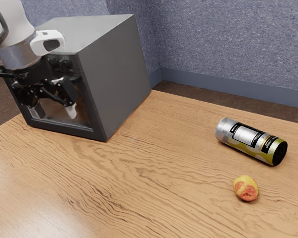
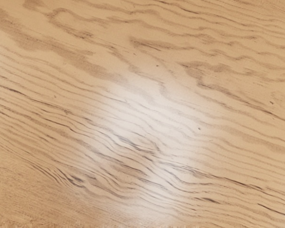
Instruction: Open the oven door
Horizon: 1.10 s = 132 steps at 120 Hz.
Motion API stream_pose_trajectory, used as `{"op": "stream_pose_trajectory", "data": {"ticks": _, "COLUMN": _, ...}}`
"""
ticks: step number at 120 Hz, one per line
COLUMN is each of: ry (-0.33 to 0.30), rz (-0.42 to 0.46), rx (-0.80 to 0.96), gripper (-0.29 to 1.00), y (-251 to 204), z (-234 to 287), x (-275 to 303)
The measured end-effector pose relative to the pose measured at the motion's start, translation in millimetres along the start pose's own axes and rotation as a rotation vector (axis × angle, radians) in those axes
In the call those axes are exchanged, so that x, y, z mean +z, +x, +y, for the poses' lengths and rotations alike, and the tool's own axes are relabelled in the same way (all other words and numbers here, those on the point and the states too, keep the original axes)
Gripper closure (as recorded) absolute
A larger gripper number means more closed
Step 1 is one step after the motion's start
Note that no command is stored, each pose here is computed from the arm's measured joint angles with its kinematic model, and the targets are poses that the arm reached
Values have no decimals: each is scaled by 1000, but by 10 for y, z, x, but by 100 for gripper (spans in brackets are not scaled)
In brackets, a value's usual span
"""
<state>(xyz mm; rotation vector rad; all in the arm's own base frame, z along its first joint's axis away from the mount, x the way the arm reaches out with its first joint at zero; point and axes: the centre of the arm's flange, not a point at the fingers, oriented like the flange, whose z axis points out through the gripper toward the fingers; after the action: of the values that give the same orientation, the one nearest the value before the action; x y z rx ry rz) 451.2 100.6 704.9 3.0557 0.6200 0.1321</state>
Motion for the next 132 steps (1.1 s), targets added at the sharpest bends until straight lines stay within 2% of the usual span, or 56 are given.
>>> {"op": "stream_pose_trajectory", "data": {"ticks": 13, "ry": 8, "rz": -15, "rx": -125, "gripper": 0, "y": -88, "z": -183, "x": 13}}
{"op": "stream_pose_trajectory", "data": {"ticks": 21, "ry": -3, "rz": -18, "rx": -238, "gripper": 0, "y": -389, "z": -578, "x": 59}}
{"op": "stream_pose_trajectory", "data": {"ticks": 28, "ry": -12, "rz": -9, "rx": -364, "gripper": 0, "y": -384, "z": -969, "x": 250}}
{"op": "stream_pose_trajectory", "data": {"ticks": 41, "ry": -57, "rz": 178, "rx": -506, "gripper": 0, "y": -221, "z": -1298, "x": 210}}
{"op": "stream_pose_trajectory", "data": {"ticks": 54, "ry": -188, "rz": 340, "rx": -667, "gripper": 0, "y": -180, "z": -1558, "x": -67}}
{"op": "stream_pose_trajectory", "data": {"ticks": 63, "ry": -236, "rz": 418, "rx": -767, "gripper": 0, "y": -183, "z": -1758, "x": -193}}
{"op": "stream_pose_trajectory", "data": {"ticks": 76, "ry": -191, "rz": 472, "rx": -829, "gripper": 0, "y": 101, "z": -1852, "x": -5}}
{"op": "stream_pose_trajectory", "data": {"ticks": 93, "ry": -182, "rz": 571, "rx": -905, "gripper": 0, "y": 430, "z": -1975, "x": 13}}
{"op": "stream_pose_trajectory", "data": {"ticks": 104, "ry": -190, "rz": 614, "rx": -966, "gripper": 0, "y": 550, "z": -2118, "x": 11}}
{"op": "stream_pose_trajectory", "data": {"ticks": 132, "ry": -251, "rz": 648, "rx": -1106, "gripper": 0, "y": 621, "z": -2266, "x": 38}}
